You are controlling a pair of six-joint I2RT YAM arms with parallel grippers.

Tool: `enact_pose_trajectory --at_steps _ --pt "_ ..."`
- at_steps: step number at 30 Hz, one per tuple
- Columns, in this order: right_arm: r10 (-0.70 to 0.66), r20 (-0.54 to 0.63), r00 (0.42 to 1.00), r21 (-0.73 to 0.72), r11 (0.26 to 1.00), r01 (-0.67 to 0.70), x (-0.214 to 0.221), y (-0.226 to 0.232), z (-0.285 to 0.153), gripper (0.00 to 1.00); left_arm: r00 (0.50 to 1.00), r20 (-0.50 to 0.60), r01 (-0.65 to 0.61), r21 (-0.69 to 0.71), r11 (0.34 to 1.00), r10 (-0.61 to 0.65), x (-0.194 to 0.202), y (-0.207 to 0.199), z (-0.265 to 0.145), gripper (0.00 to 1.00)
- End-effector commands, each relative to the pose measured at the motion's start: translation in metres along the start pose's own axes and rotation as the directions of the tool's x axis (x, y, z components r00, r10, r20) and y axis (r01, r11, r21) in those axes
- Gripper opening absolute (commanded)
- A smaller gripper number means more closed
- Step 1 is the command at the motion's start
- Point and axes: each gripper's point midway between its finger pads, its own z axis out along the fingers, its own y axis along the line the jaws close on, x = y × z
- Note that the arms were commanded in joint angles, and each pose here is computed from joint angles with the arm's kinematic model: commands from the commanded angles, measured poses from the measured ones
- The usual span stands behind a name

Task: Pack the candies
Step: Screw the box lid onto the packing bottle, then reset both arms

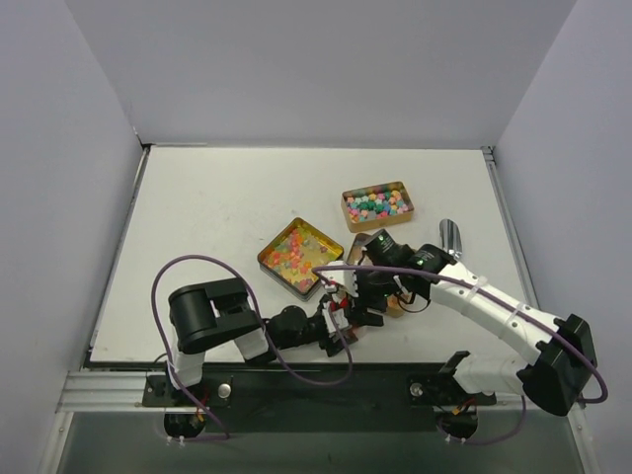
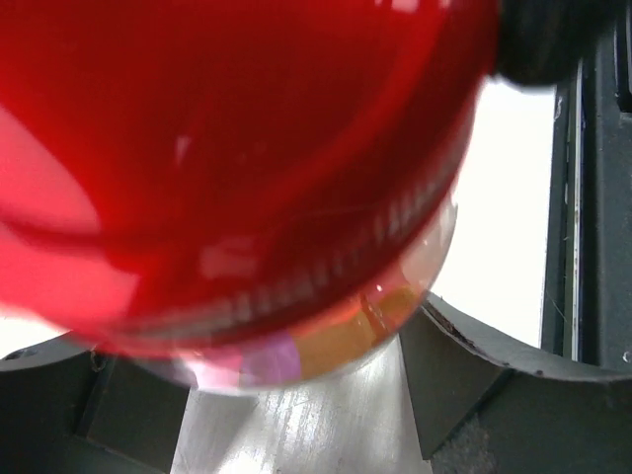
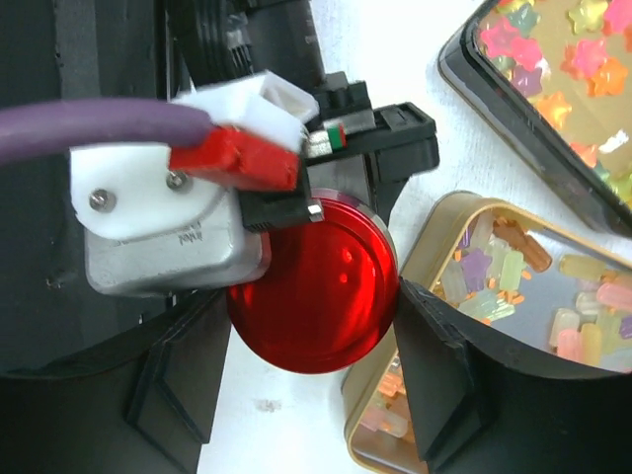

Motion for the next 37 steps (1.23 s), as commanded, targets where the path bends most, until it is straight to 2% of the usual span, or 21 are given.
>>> enact_pose_trajectory --at_steps 1,2,4,5,6,7,10,15,16,18,19,21,22,23,24,26,27,30,32,35,37 --pt "0.247 -0.229 0.942 0.014 0.968 -0.25 0.073 0.012 0.0 0.68 0.977 -0.214 -0.012 -0.004 1.0 0.011 0.053 0.0 -0.018 0.4" --pt "0.225 -0.224 0.948 0.027 0.974 -0.224 0.073 0.007 -0.007 0.72 0.979 -0.203 -0.021 -0.009 1.0 0.019 0.047 0.001 -0.02 0.58" --pt "0.228 -0.232 0.946 0.049 0.974 -0.223 0.077 0.0 -0.026 0.8 0.98 -0.194 -0.033 -0.006 0.999 0.031 0.042 0.001 -0.025 0.71" --pt "0.211 -0.224 0.952 0.06 0.977 -0.202 0.076 -0.002 -0.033 0.83 0.985 -0.168 -0.037 0.008 0.999 0.038 0.033 -0.001 -0.028 0.93" --pt "0.178 -0.237 0.955 0.076 0.983 -0.165 0.08 -0.006 -0.04 0.86 0.985 -0.169 -0.036 0.031 0.999 0.041 0.034 -0.006 -0.035 0.97" --pt "0.189 -0.233 0.954 0.1 0.98 -0.17 0.083 -0.011 -0.047 1.0 0.989 -0.141 -0.033 0.095 0.995 0.046 0.028 -0.017 -0.037 0.97" --pt "0.178 -0.193 0.965 0.162 0.976 -0.147 0.076 -0.023 -0.067 1.0 0.994 -0.097 -0.037 0.139 0.99 0.051 0.012 -0.025 -0.048 0.97" --pt "0.319 -0.103 0.942 0.285 0.917 -0.279 0.067 -0.041 -0.106 1.0 0.997 -0.049 -0.053 0.199 0.979 0.064 -0.025 -0.028 -0.064 0.98" --pt "0.403 -0.064 0.913 0.327 0.873 -0.362 0.066 -0.045 -0.113 1.0 0.994 -0.093 -0.035 0.192 0.981 0.054 -0.023 -0.025 -0.069 0.97" --pt "0.541 -0.002 0.841 0.446 0.753 -0.484 0.076 -0.064 -0.139 1.0 0.998 -0.025 -0.059 0.12 0.991 0.062 -0.064 -0.004 -0.079 0.97" --pt "0.65 0.053 0.758 0.478 0.65 -0.591 0.082 -0.069 -0.144 1.0 0.994 -0.084 -0.056 0.113 0.992 0.065 -0.059 0.0 -0.087 0.97" --pt "0.784 0.167 0.598 0.579 0.413 -0.703 0.101 -0.087 -0.171 1.0 0.995 -0.012 -0.098 0.023 0.995 0.098 -0.107 0.025 -0.097 0.97" --pt "0.841 0.183 0.509 0.594 0.318 -0.739 0.111 -0.092 -0.172 1.0 0.993 -0.066 -0.102 -0.028 0.994 0.1 -0.104 0.044 -0.107 0.98" --pt "0.882 0.225 0.414 0.649 0.181 -0.739 0.123 -0.095 -0.18 1.0 0.993 -0.014 -0.12 -0.1 0.988 0.119 -0.134 0.062 -0.116 0.97" --pt "0.893 0.248 0.375 0.669 0.122 -0.733 0.131 -0.097 -0.186 1.0 0.993 -0.017 -0.118 -0.163 0.98 0.117 -0.142 0.079 -0.123 0.97" --pt "0.873 0.332 0.359 0.679 0.043 -0.733 0.138 -0.108 -0.2 1.0 0.996 -0.02 -0.089 -0.372 0.924 0.088 -0.162 0.134 -0.15 0.98" --pt "0.861 0.382 0.336 0.7 -0.032 -0.714 0.149 -0.113 -0.215 1.0 0.997 -0.031 -0.076 -0.448 0.891 0.07 -0.163 0.156 -0.163 0.97" --pt "0.842 0.49 0.227 0.705 -0.229 -0.671 0.181 -0.113 -0.242 1.0 0.998 0.054 0.058 -0.766 0.64 -0.027 -0.18 0.24 -0.226 0.97" --pt "0.824 0.532 0.194 0.69 -0.29 -0.663 0.192 -0.107 -0.252 1.0 0.988 0.112 0.144 -0.916 0.374 -0.105 -0.168 0.287 -0.281 0.97" --pt "0.788 0.612 0.069 0.599 -0.406 -0.69 0.215 -0.086 -0.255 1.0 0.982 0.109 0.131 -0.981 0.143 -0.153 -0.16 0.324 -0.334 0.97" --pt "0.747 0.664 -0.03 0.507 -0.478 -0.717 0.224 -0.075 -0.251 1.0 0.974 0.126 0.133 -0.991 0.027 -0.189 -0.15 0.334 -0.355 0.97"
